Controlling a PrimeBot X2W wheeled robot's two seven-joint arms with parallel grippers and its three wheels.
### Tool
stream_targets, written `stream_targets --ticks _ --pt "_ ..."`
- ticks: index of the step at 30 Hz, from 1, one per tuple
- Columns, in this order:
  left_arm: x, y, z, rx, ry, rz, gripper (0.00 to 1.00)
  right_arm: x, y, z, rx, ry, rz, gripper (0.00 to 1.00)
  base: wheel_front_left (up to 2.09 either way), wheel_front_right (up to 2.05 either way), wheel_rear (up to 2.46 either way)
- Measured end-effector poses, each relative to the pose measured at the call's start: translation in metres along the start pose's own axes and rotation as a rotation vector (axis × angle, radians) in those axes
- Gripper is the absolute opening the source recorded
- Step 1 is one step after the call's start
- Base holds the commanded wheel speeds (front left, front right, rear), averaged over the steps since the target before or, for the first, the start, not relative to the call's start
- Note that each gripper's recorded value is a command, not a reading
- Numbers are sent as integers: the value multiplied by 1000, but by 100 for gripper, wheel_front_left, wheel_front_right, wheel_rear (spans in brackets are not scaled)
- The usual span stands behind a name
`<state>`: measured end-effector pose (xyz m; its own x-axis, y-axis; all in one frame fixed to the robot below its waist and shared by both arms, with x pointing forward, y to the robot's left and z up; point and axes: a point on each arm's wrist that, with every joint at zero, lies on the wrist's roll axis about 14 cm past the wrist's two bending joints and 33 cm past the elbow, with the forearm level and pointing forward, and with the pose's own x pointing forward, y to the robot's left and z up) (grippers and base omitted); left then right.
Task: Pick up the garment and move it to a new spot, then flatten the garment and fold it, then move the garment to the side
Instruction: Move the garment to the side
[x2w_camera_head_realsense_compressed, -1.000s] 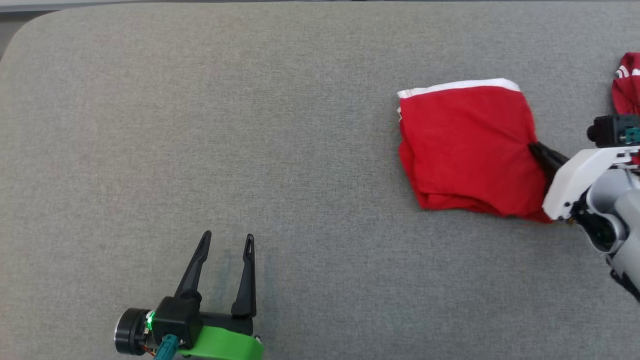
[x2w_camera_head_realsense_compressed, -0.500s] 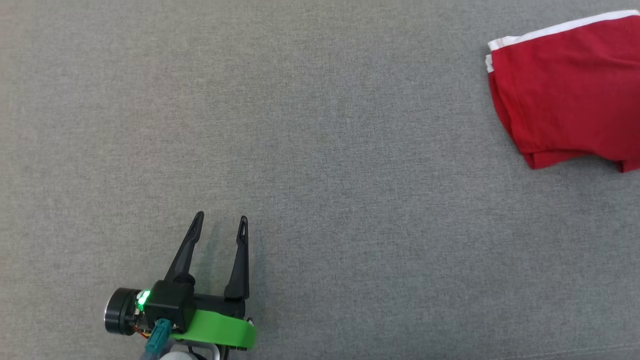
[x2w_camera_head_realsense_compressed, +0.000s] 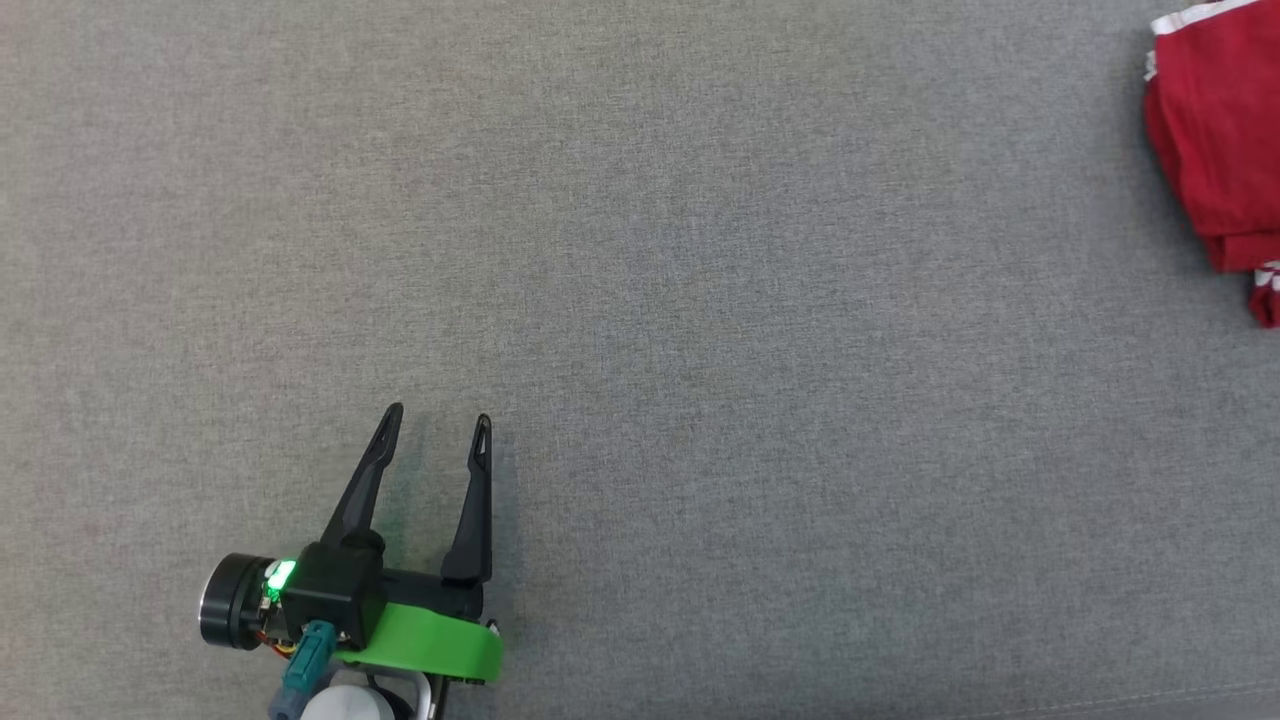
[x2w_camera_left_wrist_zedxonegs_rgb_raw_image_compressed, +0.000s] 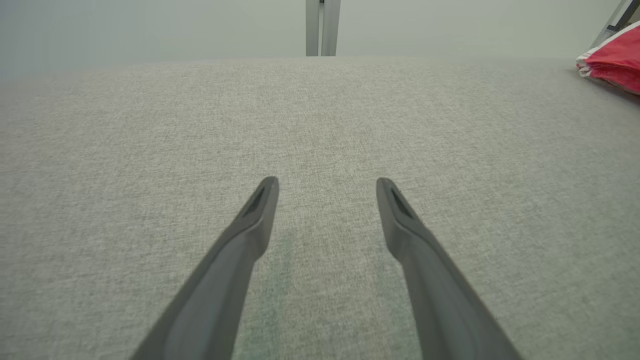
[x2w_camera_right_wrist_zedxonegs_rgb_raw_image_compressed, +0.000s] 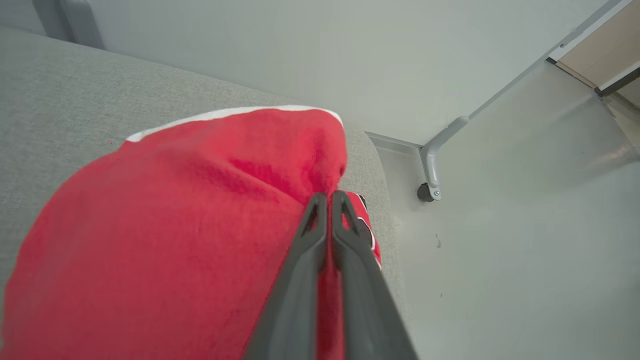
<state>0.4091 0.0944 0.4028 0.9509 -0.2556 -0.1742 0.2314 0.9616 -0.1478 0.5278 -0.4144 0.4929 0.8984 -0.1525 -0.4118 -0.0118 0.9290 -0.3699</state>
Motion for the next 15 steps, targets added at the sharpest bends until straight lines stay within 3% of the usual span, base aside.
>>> stream_targets --ticks 3,4,5,12,15 --pt "-1 2 1 2 -3 7 100 -2 -10 -2 7 8 -27 0 0 0 0" --pt "-1 3 2 3 -4 8 100 -2 -13 -4 8 12 -39 91 0 0 0" --pt "-2 3 2 4 -6 10 100 -3 -17 -4 9 6 -53 100 0 0 0" --pt "-5 2 13 13 -32 12 100 -11 -39 -3 -70 -69 -152 100 0 0 0" --pt "-10 1 20 16 -49 15 100 -10 -20 0 -69 -122 -138 100 0 0 0"
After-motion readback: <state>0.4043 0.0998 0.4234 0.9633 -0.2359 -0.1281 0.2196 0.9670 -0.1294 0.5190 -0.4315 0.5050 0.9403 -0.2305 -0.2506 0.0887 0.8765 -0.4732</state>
